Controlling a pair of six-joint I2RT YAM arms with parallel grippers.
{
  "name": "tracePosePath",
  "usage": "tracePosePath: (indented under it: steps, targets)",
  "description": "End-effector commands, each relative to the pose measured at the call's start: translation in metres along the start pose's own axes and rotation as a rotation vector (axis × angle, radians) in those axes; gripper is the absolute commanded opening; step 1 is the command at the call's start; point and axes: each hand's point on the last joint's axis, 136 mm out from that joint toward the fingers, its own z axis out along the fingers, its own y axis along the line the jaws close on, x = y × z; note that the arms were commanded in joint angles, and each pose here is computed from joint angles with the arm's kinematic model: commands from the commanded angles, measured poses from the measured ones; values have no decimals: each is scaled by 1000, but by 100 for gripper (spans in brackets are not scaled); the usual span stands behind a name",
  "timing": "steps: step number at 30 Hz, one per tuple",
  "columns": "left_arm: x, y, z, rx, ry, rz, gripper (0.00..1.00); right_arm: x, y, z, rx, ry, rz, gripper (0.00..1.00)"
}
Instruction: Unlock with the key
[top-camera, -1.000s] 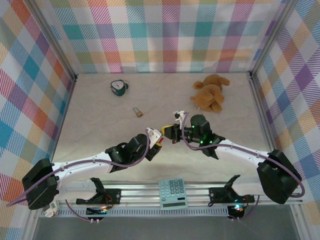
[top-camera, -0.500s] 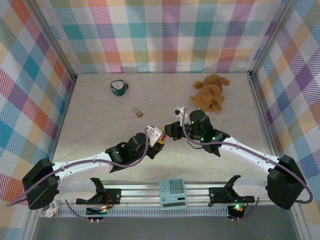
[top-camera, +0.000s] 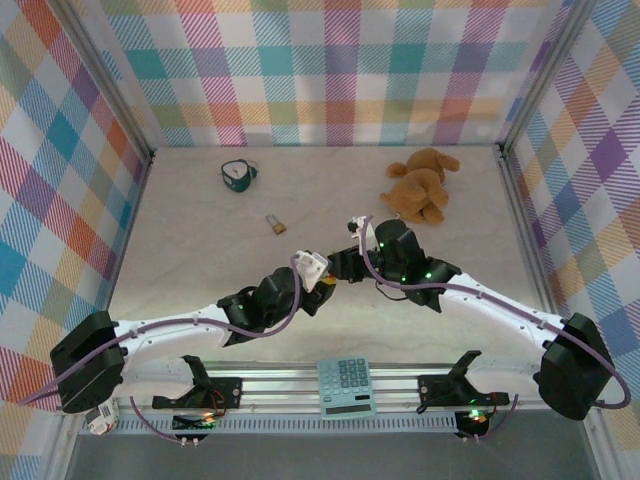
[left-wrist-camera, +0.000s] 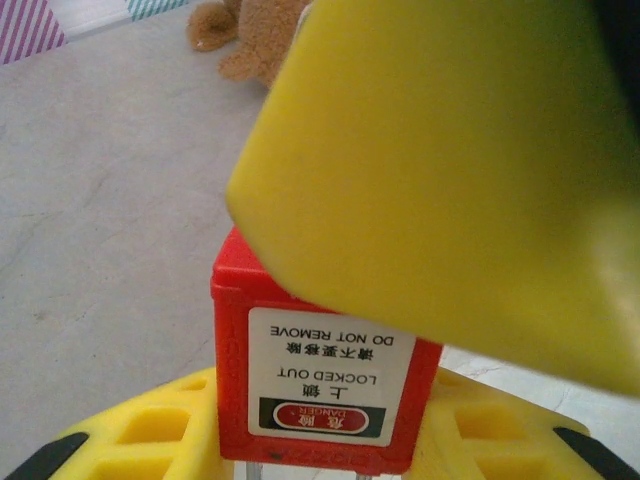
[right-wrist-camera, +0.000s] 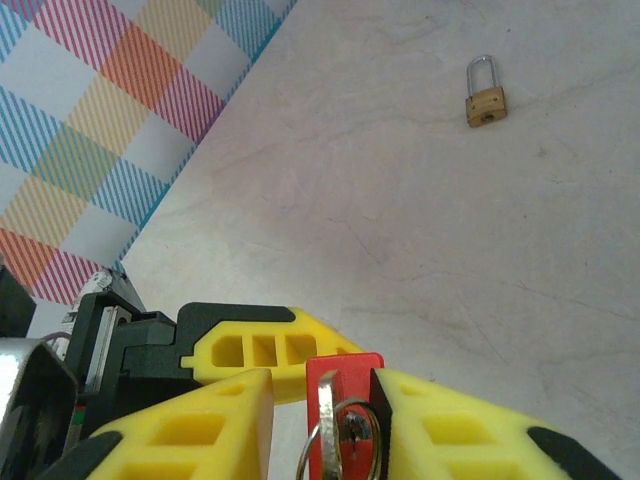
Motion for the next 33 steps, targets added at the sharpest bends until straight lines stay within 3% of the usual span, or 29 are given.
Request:
tracePosePath:
  steps: [1, 19, 33]
  targets:
    - [-27, -2, -3, -2, -108, -42, 17, -11, 6, -10, 18, -16, -20, 37]
    - [-12, -2, 3, -8, -62, -21, 17, -42, -11, -33, 101, -120, -3, 55]
    - [-20, -2, 0, -8, -76, -11, 17, -43, -36, -29, 164, -102, 35, 57]
